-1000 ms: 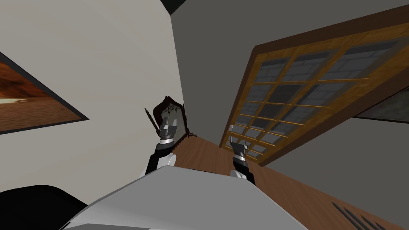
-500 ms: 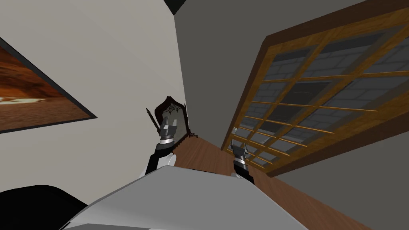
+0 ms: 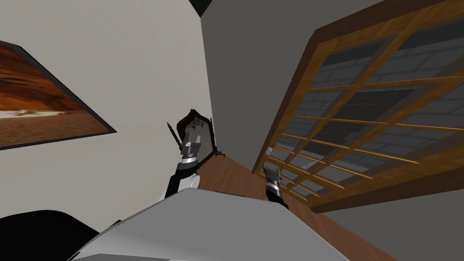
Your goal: Pull the door open
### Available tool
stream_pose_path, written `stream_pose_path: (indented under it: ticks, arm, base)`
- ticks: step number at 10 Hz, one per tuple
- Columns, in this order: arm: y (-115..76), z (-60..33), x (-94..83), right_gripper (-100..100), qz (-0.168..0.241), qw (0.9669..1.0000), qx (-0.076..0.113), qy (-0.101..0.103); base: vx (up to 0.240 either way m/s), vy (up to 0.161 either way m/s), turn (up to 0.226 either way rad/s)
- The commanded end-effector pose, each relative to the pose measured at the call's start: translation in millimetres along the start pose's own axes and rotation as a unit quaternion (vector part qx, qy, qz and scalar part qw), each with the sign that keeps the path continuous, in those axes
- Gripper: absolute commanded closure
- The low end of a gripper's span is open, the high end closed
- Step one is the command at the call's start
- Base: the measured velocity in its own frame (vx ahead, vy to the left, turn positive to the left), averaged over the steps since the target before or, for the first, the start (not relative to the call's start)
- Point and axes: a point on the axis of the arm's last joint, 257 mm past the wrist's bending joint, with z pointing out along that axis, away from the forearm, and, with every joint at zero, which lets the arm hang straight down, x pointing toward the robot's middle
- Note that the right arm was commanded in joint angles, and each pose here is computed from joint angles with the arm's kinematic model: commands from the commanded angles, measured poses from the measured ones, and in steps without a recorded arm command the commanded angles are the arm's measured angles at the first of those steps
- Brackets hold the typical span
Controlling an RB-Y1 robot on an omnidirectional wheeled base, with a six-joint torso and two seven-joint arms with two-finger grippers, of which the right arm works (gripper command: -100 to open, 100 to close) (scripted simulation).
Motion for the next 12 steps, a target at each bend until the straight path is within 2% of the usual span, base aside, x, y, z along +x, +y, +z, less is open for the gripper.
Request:
stream_pose_path:
  ticks: [1, 6, 12]
  arm:
    - [7.4, -5.1, -16.9, -100, 0.016, 0.9997, -0.006, -0.016]
    - [28.5, -23.4, -63.4, -100, 0.055, 0.9962, -0.029, -0.061]
    - [59.2, -46.5, -108.7, -100, 0.086, 0.9888, -0.063, -0.104]
  base:
    - [0.06, -0.056, 0.132]
    - [0.083, -0.072, 0.134]
    - [0.068, -0.065, 0.12]
